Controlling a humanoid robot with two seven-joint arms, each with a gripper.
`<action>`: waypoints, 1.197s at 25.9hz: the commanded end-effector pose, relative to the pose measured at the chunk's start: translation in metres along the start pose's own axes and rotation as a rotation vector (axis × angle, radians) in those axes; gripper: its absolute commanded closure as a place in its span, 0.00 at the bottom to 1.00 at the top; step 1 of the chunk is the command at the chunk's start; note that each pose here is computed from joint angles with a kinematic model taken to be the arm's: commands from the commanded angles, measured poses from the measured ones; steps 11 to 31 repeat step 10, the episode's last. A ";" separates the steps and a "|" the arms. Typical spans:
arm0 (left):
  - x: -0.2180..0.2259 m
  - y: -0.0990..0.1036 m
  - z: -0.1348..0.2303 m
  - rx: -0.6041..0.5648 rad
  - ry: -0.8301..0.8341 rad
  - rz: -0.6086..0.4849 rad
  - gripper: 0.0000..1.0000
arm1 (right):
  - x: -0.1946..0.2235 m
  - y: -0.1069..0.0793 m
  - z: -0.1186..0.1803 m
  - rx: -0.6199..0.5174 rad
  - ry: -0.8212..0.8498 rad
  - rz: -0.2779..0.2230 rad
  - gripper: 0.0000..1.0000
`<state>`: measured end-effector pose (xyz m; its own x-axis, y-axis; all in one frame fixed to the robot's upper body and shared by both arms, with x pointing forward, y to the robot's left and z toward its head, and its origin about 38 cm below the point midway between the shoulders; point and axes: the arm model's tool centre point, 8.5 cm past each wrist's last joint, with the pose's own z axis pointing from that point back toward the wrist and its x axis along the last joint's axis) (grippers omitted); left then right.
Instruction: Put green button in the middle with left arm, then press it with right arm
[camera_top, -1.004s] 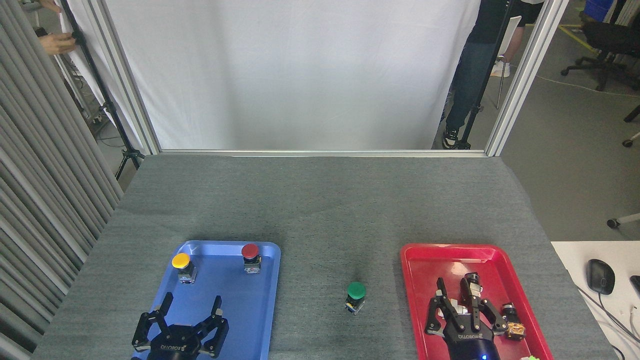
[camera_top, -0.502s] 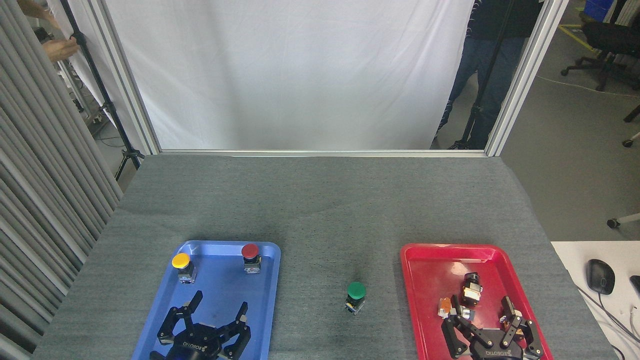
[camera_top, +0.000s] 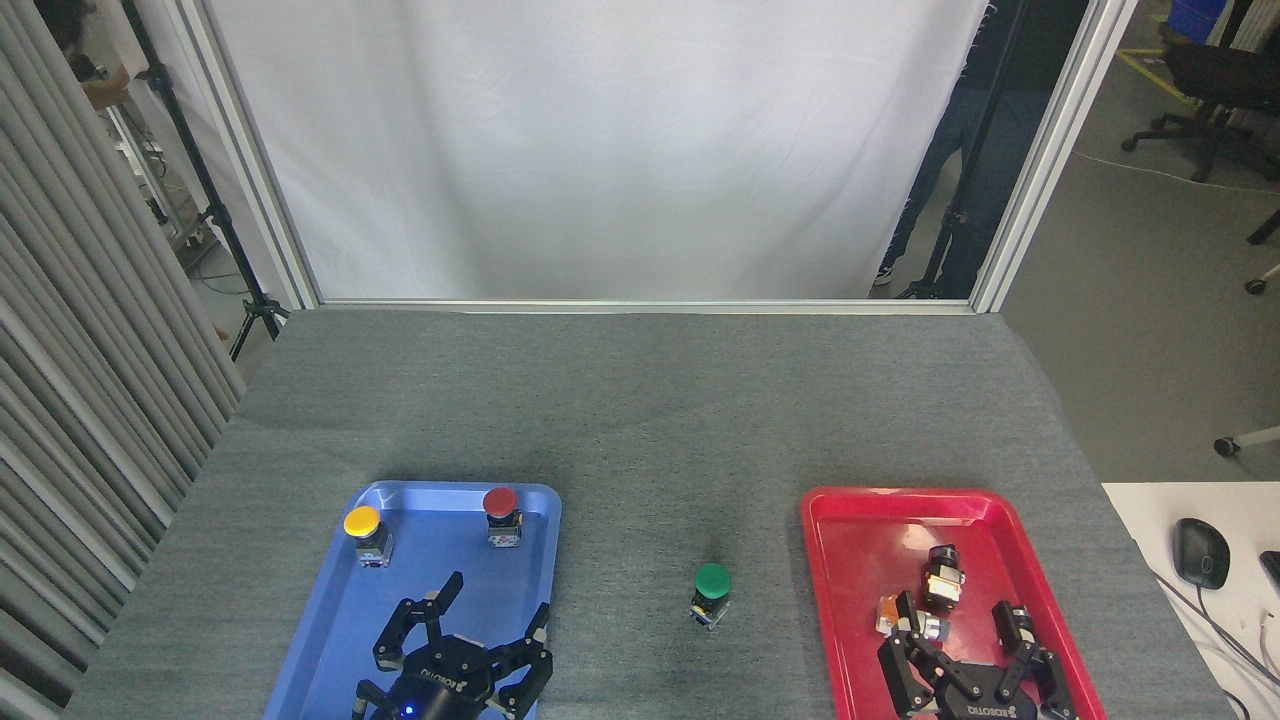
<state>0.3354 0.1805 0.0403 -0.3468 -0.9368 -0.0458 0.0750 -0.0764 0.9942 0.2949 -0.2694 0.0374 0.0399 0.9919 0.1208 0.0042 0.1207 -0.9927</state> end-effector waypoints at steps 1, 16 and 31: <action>0.012 -0.002 -0.011 -0.033 -0.050 -0.017 0.01 | 0.000 0.001 0.000 -0.002 -0.009 0.037 0.00; 0.045 -0.001 -0.033 -0.060 -0.204 -0.045 0.01 | 0.002 0.002 0.000 0.011 -0.023 0.105 0.00; 0.045 -0.001 -0.033 -0.060 -0.204 -0.045 0.01 | 0.002 0.002 0.000 0.011 -0.023 0.105 0.00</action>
